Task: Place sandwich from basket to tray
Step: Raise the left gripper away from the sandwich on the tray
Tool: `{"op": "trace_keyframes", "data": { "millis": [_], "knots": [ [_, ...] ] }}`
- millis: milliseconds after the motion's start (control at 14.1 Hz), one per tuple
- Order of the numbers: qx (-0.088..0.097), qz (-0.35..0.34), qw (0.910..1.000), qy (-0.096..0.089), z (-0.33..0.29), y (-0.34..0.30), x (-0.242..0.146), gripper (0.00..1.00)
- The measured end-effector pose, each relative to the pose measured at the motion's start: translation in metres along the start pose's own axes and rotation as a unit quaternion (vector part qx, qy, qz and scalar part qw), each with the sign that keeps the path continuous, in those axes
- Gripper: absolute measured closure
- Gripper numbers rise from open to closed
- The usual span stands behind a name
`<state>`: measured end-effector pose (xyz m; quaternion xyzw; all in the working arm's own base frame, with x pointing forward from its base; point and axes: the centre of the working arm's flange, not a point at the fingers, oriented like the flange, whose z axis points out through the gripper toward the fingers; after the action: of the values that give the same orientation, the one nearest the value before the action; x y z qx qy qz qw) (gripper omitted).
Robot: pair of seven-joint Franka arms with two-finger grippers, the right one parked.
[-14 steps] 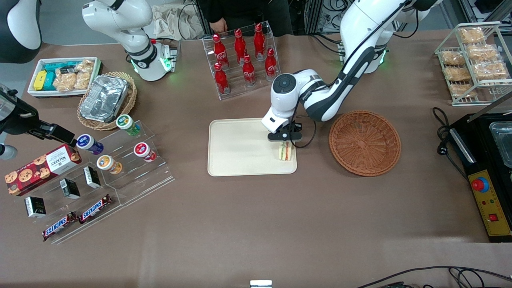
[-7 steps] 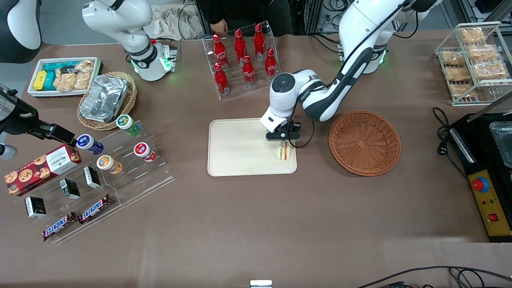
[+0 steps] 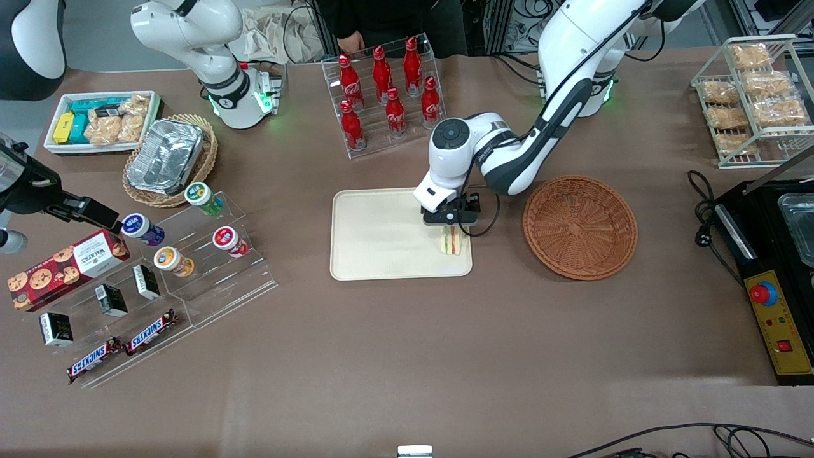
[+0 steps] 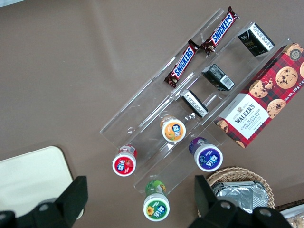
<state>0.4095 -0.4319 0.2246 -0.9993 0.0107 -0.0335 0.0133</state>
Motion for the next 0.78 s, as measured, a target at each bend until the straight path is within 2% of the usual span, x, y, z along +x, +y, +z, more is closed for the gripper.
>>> {"op": "trace_keyframes", "data": {
  "millis": [213,284,496,638,780],
  "knots": [
    [-0.004,-0.008,0.9999,0.009,-0.009,0.0,0.012,0.0],
    [0.001,-0.013,0.9998,0.015,-0.019,-0.001,0.019,0.0],
    [0.03,-0.035,0.9979,0.046,-0.08,-0.009,0.047,0.0],
    [0.06,-0.047,0.9948,0.067,-0.131,-0.02,0.056,0.0],
    [0.09,-0.05,0.9917,0.078,-0.169,-0.043,0.063,0.0]
  ]
}}
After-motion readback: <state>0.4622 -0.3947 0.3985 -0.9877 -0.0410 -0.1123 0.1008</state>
